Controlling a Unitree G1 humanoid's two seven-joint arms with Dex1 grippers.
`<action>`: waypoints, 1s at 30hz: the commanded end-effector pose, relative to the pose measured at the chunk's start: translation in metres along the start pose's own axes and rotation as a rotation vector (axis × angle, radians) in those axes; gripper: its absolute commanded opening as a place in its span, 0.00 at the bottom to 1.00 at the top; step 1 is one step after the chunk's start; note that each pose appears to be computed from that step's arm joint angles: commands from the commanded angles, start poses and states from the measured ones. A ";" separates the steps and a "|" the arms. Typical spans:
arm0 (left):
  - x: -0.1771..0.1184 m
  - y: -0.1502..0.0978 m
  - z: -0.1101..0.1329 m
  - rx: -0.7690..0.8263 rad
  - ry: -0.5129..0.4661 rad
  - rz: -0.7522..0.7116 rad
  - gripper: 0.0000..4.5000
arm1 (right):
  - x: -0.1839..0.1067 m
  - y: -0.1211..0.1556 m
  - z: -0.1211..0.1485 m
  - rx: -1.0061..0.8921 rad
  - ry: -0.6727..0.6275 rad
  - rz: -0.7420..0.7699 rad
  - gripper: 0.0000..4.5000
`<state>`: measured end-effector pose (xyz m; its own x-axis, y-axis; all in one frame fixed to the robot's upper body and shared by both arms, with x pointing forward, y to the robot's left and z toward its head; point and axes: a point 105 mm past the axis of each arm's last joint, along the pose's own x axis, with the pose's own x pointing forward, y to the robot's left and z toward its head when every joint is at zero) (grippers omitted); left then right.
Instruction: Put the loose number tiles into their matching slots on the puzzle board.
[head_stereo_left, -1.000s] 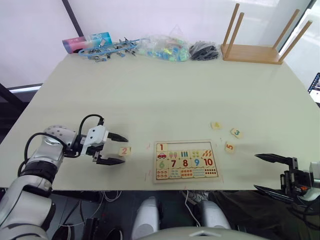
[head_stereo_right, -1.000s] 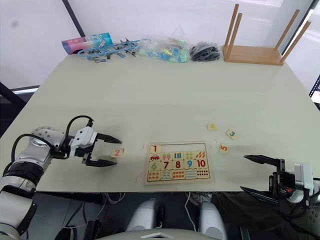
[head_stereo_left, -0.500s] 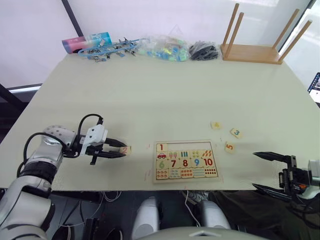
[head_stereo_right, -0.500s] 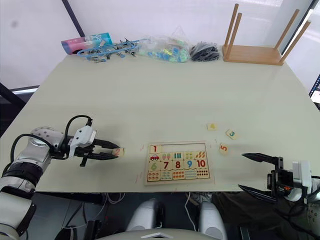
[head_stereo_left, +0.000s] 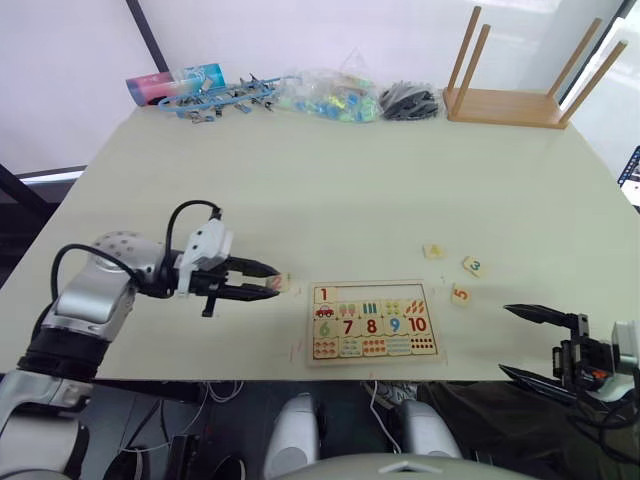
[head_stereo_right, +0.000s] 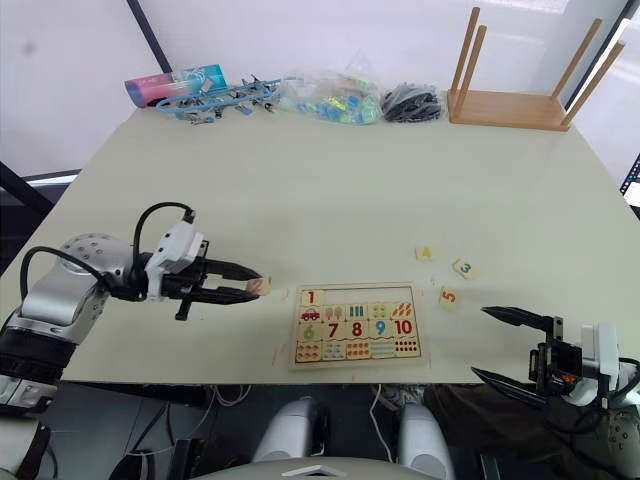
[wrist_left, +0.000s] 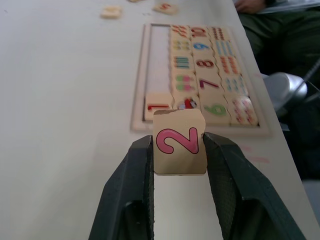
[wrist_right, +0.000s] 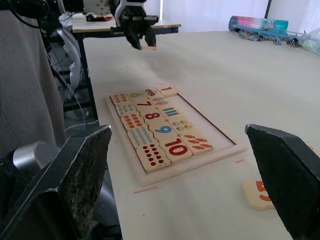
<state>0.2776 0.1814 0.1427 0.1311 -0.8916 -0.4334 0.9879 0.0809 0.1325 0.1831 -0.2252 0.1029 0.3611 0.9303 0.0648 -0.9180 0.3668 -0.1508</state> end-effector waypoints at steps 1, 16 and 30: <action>0.013 0.006 0.017 0.025 0.010 0.045 0.22 | -0.001 -0.003 0.010 -0.053 -0.016 -0.035 1.00; 0.082 0.016 0.018 0.112 0.150 0.011 0.22 | 0.002 0.003 0.013 -0.067 -0.026 -0.106 1.00; 0.102 0.008 0.010 0.088 0.245 -0.080 0.22 | -0.001 0.008 0.014 -0.072 -0.016 -0.133 1.00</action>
<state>0.2990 0.0931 0.1002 0.0849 -0.7545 -0.6508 0.9902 -0.0087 0.1392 0.1752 -0.2191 0.1057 0.4666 0.8796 0.0923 -0.8658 0.4756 -0.1558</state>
